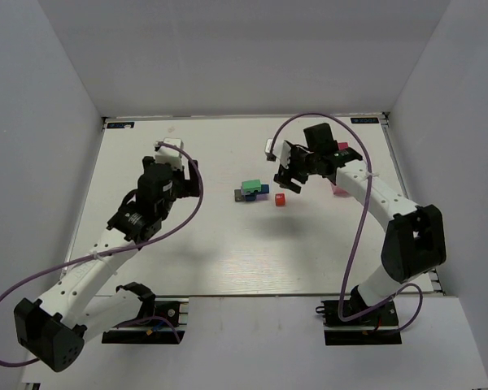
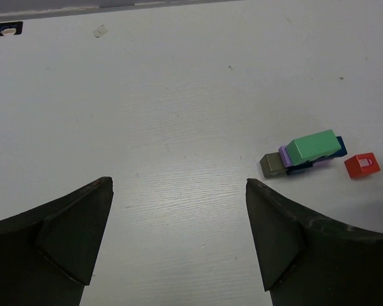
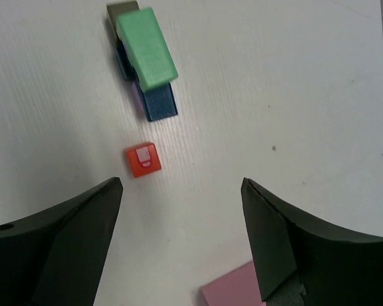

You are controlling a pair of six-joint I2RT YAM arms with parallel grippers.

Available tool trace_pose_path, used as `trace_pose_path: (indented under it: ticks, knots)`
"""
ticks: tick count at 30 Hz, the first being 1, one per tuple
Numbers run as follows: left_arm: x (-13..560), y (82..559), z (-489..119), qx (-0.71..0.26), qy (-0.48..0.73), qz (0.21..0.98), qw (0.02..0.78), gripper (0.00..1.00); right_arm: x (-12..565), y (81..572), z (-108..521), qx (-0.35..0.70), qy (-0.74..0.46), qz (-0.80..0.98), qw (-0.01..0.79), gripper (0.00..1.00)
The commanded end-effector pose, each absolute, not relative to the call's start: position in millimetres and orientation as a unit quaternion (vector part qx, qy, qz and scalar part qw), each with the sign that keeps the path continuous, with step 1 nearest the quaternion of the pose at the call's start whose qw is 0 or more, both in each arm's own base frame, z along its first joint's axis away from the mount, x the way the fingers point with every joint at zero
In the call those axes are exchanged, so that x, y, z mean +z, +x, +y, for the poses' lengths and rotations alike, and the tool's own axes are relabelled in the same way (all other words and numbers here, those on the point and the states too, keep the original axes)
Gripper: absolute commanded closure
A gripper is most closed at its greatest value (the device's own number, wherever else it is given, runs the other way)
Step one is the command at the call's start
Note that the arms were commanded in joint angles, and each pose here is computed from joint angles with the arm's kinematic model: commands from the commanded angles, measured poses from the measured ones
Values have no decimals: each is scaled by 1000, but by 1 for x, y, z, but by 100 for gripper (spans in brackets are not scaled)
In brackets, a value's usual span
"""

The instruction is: Build the wood block tower

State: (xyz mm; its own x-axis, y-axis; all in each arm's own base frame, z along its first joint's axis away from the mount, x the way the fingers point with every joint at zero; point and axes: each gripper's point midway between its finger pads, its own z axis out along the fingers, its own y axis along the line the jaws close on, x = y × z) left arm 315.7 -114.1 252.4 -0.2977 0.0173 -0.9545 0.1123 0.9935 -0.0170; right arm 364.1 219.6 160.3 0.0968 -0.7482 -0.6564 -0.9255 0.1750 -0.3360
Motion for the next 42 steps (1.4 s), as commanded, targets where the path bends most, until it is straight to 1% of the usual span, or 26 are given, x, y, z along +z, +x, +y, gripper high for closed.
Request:
trace_pose_path:
  ticks: [1,2,4,5,6,7,8,9,10,11,12,13,15,16,17,18,19,23,28,31,34,35,36,37,39,42]
  knots:
    - [242,319,-130,-62,82,808,580,7,190,360,240,196,-589,662,420,22]
    - [242,318,-132,-66,85,808,579,8,194,360,241,204,-577,669,421,28]
    - [238,319,-134,-65,94,811,575,13,197,368,237,197,-567,675,430,30]
    - [238,318,-137,-71,98,810,573,15,195,368,235,198,-558,682,429,34]
    - [238,318,-138,-73,105,810,573,17,201,375,235,192,-553,677,446,40]
    - [233,316,-139,-76,110,813,567,21,207,375,229,186,-543,677,461,40]
    - [232,315,-144,-84,122,812,565,26,200,372,223,192,-525,689,461,42]
    - [234,315,-147,-91,125,808,568,30,211,380,221,187,-512,679,491,42]
    - [230,312,-153,-106,137,810,561,31,230,374,219,183,-502,660,528,39]
    - [232,311,-156,-114,141,807,562,31,227,374,215,183,-495,655,542,35]
    - [228,311,-159,-116,151,808,558,31,238,368,215,185,-489,647,555,32]
    - [229,313,-162,-121,155,808,556,23,229,366,213,185,-487,652,550,23]
    - [225,311,-164,-124,161,814,545,15,213,366,215,189,-503,657,529,23]
    - [229,312,-166,-126,167,810,548,6,217,366,216,199,-506,663,515,23]
    - [226,312,-168,-130,172,812,543,4,216,367,216,203,-507,668,506,23]
    - [226,312,-169,-130,172,812,543,4,201,370,217,210,-510,679,483,23]
    - [226,312,-169,-130,172,812,543,3,208,373,218,207,-517,676,482,30]
    - [226,311,-170,-134,174,811,542,3,188,375,213,171,-557,663,470,45]
    - [229,310,-169,-135,173,809,545,3,162,372,203,126,-626,618,458,45]
    - [229,310,-169,-135,173,809,546,3,152,364,207,132,-664,586,446,45]
    - [227,309,-169,-134,174,811,542,3,136,358,210,152,-685,584,409,49]
    - [227,309,-169,-134,174,811,542,3,125,358,209,156,-694,583,394,56]
    - [227,309,-169,-134,174,811,542,3,126,358,209,155,-703,578,385,59]
    - [227,309,-169,-134,174,811,542,3,112,360,210,164,-704,587,364,60]
    - [227,309,-169,-134,174,811,542,3,106,361,207,158,-717,583,346,60]
    - [227,309,-169,-134,174,811,542,3,89,366,206,148,-728,584,328,51]
